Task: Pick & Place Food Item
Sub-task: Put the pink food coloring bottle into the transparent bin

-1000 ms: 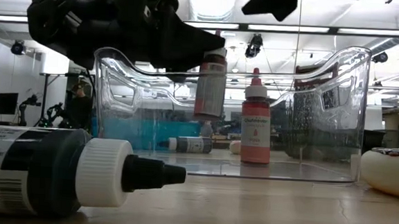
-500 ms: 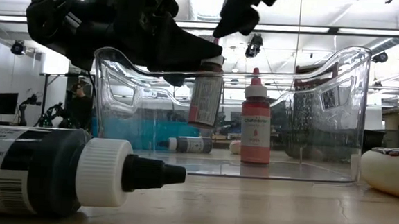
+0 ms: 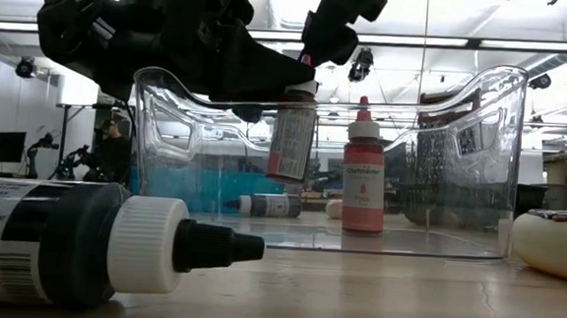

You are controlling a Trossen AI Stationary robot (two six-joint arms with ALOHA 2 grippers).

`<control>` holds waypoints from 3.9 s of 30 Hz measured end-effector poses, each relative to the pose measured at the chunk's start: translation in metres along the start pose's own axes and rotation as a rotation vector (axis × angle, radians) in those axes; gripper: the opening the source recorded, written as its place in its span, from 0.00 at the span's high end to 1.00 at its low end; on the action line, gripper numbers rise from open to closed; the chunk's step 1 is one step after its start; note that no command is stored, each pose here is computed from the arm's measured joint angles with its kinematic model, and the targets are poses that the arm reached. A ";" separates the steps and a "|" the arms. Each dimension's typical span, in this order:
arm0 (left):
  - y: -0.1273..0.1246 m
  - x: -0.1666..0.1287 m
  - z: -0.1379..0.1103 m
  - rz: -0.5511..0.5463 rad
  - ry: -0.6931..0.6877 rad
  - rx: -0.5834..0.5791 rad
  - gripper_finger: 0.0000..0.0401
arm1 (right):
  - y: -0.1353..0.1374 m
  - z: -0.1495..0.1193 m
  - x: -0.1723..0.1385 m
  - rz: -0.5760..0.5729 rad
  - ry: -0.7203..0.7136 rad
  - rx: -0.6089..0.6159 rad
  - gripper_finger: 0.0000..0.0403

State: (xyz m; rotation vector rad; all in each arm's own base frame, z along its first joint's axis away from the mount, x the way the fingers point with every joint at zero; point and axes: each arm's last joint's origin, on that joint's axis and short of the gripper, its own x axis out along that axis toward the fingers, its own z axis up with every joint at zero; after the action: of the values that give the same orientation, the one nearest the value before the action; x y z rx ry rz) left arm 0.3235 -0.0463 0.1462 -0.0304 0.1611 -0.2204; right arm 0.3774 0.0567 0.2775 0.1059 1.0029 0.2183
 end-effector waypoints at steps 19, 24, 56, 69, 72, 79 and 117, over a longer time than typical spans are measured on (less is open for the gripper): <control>0.000 0.000 0.000 0.001 -0.003 0.000 0.72 | -0.002 -0.001 0.001 -0.078 0.004 0.009 0.70; 0.000 0.000 0.000 0.001 -0.007 0.001 0.72 | 0.000 -0.003 0.001 -0.074 0.019 -0.005 0.73; 0.000 0.000 -0.003 0.000 0.018 -0.001 0.72 | 0.001 -0.005 0.024 -0.072 0.067 -0.037 0.95; 0.000 0.000 -0.001 0.004 0.001 0.012 0.72 | 0.002 -0.005 0.018 -0.077 0.067 -0.037 0.95; 0.000 0.000 -0.001 0.004 0.003 0.015 0.72 | 0.002 -0.006 0.019 -0.079 0.071 -0.037 0.95; 0.000 0.000 0.003 0.001 -0.023 0.016 0.58 | 0.001 -0.011 0.019 -0.074 0.118 -0.032 0.95; -0.008 -0.094 0.032 0.068 -0.152 0.117 0.26 | 0.003 -0.020 0.034 -0.107 0.193 -0.025 0.96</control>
State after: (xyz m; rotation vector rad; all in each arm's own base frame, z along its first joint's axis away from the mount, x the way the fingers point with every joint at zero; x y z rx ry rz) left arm 0.2363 -0.0331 0.1932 0.0748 -0.0023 -0.1581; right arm 0.3779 0.0674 0.2399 0.0080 1.1937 0.1444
